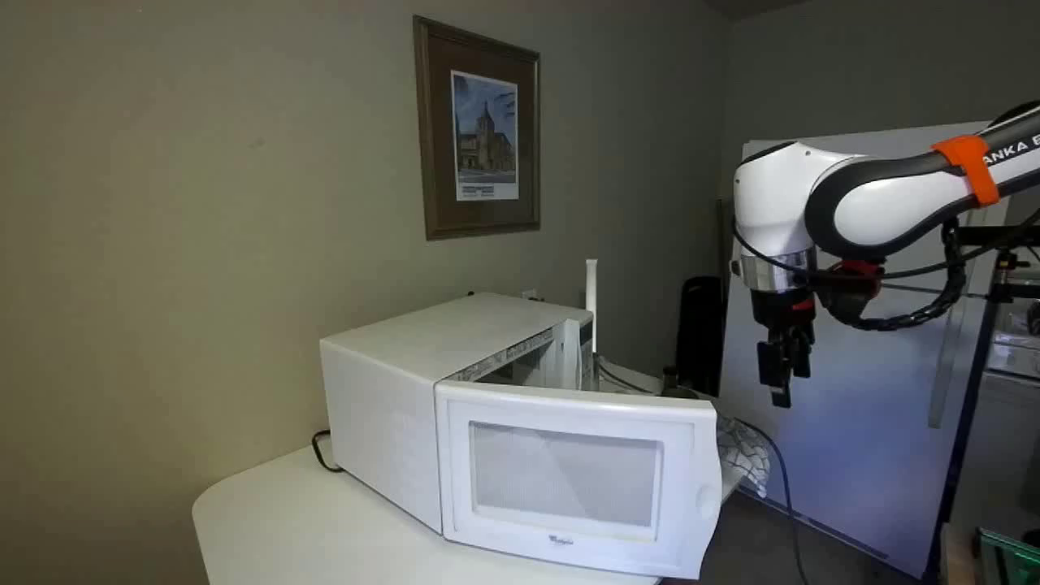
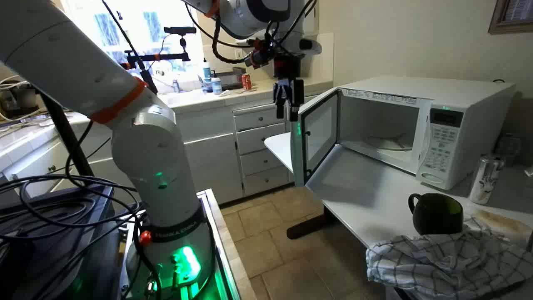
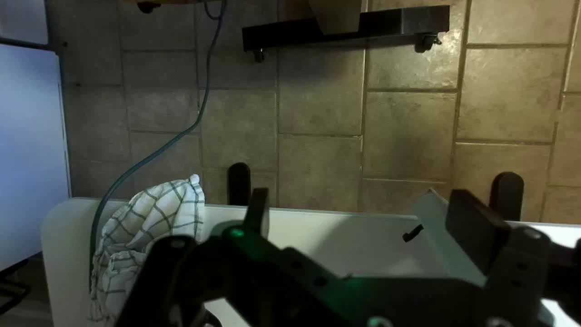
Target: Put the black mug on top of the microwave.
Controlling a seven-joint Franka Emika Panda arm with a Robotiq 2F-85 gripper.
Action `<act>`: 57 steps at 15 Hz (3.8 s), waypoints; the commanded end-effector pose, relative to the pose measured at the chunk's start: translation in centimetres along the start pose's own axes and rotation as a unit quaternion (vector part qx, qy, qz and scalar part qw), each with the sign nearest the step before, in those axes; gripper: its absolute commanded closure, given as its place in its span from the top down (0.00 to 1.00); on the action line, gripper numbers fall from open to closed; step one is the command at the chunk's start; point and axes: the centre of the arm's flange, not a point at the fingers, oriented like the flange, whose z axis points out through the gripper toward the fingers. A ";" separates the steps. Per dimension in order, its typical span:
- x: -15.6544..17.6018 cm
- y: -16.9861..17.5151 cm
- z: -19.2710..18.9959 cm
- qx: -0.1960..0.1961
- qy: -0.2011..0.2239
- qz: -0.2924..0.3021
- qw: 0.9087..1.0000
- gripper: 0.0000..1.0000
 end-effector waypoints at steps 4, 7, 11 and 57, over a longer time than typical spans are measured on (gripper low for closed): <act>0.0 0.0 0.0 0.000 0.000 0.000 1.000 1.00; 0.0 0.0 0.0 0.000 0.000 0.000 1.000 1.00; 0.7 1.9 -1.3 0.048 0.010 0.052 0.997 1.00; 27.4 18.8 17.3 0.212 0.055 0.711 0.668 1.00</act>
